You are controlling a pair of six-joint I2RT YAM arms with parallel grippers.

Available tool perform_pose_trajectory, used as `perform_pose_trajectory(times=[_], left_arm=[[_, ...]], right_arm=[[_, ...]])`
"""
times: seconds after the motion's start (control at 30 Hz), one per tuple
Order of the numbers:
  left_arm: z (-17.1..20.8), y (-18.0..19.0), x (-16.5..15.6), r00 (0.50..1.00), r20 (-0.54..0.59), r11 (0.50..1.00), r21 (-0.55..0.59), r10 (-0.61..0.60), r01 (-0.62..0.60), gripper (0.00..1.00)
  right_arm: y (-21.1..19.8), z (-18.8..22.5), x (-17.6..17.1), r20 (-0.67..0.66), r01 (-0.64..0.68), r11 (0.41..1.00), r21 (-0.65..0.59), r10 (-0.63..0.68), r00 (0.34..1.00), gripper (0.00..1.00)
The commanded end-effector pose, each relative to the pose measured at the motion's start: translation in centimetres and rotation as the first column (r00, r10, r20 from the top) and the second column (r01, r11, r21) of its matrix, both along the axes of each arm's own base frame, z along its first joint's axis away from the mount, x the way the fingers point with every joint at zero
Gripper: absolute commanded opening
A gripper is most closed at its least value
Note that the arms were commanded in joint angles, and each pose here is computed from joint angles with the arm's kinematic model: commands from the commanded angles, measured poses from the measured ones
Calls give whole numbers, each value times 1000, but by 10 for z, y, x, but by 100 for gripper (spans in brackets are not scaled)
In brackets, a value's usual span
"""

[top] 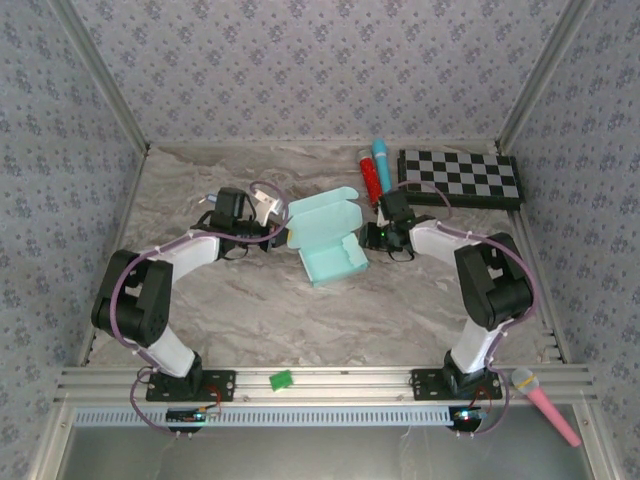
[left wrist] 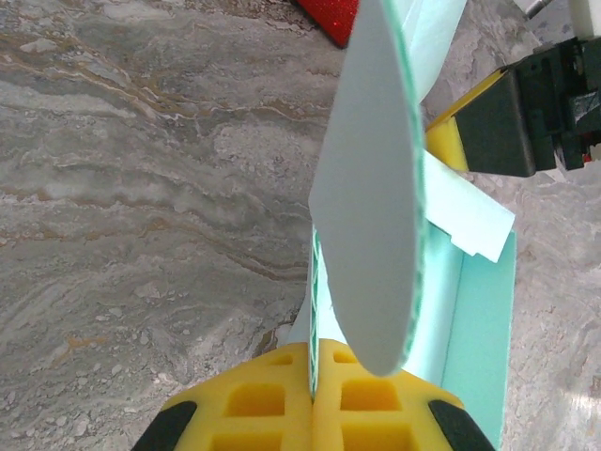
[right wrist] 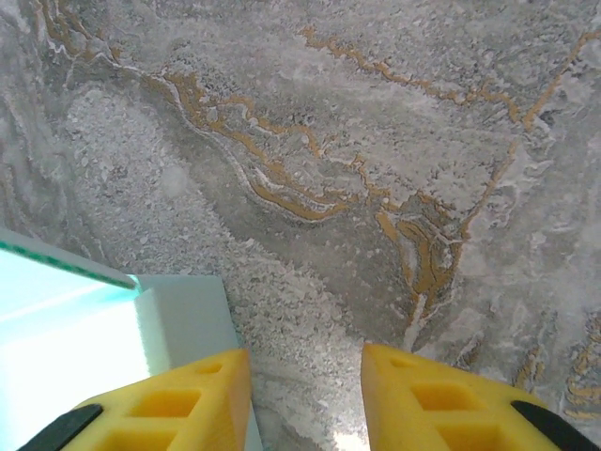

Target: Fold the paper box

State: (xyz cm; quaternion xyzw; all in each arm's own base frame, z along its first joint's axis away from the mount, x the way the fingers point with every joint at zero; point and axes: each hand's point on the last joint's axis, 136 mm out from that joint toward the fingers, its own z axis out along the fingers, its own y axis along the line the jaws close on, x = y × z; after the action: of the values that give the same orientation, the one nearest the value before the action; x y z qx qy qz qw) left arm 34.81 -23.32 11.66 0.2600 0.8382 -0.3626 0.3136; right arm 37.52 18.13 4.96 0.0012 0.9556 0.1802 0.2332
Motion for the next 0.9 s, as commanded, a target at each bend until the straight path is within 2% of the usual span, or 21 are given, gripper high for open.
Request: perform_pose_trajectory(times=[0.0, 0.23, 0.47, 0.73, 0.87], left_arm=[[14, -9, -6, 997, 35, 997, -27, -71, 72, 0], [14, -8, -8, 996, 42, 996, -19, -83, 84, 0], [18, -8, -8, 995, 58, 996, -19, -87, 88, 0], [20, -9, -6, 995, 56, 996, -25, -83, 85, 0], [20, -10, -6, 995, 55, 996, -26, -83, 84, 0]], right_arm=[[-3, 15, -3, 34, 8, 1000, -3, -8, 999, 40], [-1, 26, -10, 68, -13, 1000, 24, 11, 998, 45], [19, 24, -23, 56, -120, 989, 87, 115, 992, 48], [32, 5, -29, 37, -129, 989, 71, 127, 991, 49], [36, -1, -26, 53, -115, 993, 18, 114, 992, 48]])
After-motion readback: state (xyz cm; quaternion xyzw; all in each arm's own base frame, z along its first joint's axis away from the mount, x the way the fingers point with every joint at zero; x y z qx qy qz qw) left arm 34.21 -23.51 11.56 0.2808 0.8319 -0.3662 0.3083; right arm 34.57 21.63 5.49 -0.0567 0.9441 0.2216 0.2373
